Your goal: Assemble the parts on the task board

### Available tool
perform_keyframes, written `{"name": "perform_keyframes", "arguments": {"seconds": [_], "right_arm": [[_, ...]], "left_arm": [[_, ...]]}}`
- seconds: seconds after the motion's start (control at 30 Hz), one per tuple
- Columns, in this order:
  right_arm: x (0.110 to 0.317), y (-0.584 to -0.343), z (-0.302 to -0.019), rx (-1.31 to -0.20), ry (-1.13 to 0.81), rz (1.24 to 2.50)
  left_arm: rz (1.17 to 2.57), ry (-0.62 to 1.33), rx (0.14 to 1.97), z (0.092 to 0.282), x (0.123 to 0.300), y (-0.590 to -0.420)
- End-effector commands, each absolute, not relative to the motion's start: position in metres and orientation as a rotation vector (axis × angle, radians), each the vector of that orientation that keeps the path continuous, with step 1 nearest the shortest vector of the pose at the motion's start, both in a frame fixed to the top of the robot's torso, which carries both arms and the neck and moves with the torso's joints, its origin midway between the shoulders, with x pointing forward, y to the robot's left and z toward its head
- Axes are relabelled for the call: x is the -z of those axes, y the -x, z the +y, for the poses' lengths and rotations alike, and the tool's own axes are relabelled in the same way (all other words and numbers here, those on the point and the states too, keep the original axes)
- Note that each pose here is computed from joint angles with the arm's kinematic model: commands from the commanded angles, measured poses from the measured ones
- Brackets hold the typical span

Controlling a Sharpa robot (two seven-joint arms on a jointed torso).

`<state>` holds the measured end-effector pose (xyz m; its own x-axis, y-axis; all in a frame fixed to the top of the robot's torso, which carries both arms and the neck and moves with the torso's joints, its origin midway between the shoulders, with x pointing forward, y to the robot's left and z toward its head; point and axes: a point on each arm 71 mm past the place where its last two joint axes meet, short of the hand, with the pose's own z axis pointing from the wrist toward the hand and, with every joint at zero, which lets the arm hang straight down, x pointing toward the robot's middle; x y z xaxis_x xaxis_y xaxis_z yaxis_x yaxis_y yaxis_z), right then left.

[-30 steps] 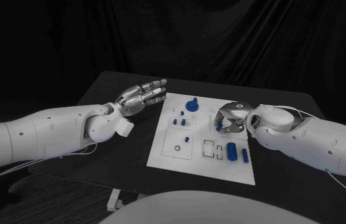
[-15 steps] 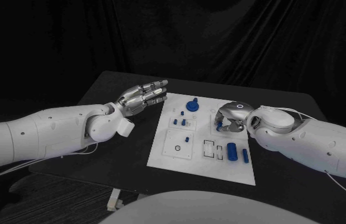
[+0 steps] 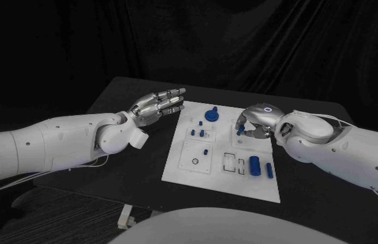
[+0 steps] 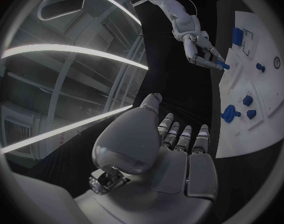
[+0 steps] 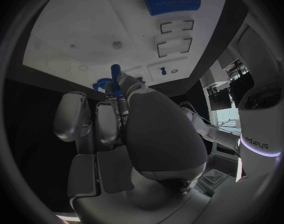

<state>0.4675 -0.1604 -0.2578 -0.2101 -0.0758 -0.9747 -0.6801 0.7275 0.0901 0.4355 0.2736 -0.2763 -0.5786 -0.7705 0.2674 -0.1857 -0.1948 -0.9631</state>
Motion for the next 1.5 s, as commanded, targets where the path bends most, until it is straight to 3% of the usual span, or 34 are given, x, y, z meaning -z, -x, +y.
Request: {"name": "perform_keyframes", "arguments": {"seconds": [0.03,0.2,0.47,0.93,1.5], "right_arm": [[0.24,-0.467,-0.157,-0.617,0.589,1.652],[0.217,-0.458,-0.143,-0.645,0.604,1.625],[0.214,-0.433,-0.107,-0.705,0.719,1.579],[0.248,-0.396,-0.046,-0.812,0.901,1.516],[0.281,-0.38,-0.024,-0.858,0.946,1.512]], "left_arm": [[1.64,1.109,1.842,0.272,0.276,-0.435],[1.639,1.11,1.84,0.272,0.276,-0.435],[1.639,1.108,1.843,0.271,0.277,-0.436],[1.632,1.107,1.841,0.271,0.276,-0.436],[1.634,1.106,1.843,0.271,0.277,-0.437]]}}
